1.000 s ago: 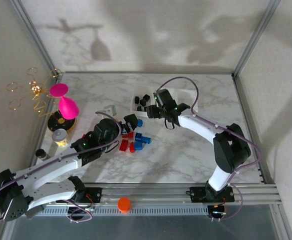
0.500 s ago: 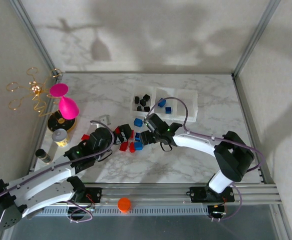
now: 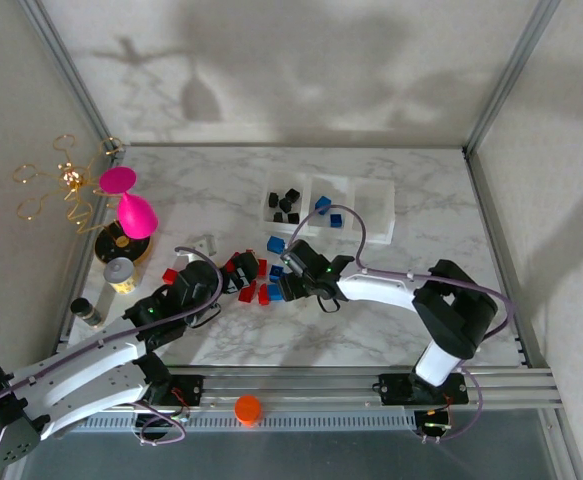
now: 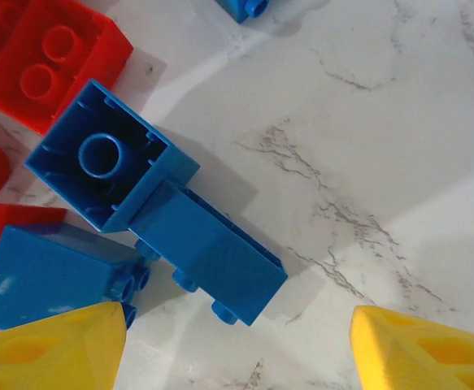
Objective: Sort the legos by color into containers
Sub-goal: Pick up the lego from the center of the table.
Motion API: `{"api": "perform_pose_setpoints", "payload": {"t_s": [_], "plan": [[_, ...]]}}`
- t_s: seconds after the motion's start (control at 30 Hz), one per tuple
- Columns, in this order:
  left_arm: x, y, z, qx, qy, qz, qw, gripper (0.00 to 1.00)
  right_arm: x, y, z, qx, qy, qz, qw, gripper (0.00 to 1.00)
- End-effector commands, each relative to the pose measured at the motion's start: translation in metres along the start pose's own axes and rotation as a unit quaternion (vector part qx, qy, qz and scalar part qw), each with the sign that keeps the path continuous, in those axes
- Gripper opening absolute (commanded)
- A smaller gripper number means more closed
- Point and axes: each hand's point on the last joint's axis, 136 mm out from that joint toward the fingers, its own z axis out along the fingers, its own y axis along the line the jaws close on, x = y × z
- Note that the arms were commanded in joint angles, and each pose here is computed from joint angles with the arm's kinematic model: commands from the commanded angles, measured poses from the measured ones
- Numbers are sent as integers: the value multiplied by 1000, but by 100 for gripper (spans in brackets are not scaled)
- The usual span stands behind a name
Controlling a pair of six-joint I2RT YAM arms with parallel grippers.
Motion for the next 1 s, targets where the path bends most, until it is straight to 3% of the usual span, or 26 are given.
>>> {"api": "perform_pose_setpoints", "payload": {"t_s": [0.0,0.53,0.97], "plan": [[0,9,0,-15,-3,-6,1000,100,5,-5,11,1,2,-20,1000,72],[-7,1,1,-10,-11,-2,1000,100,-11,2,43,-15,6,-44,999,57],[-7,-2,4,-8,-9,2,1000,100,-8,7,37,-34,10,-47,998,25]]}}
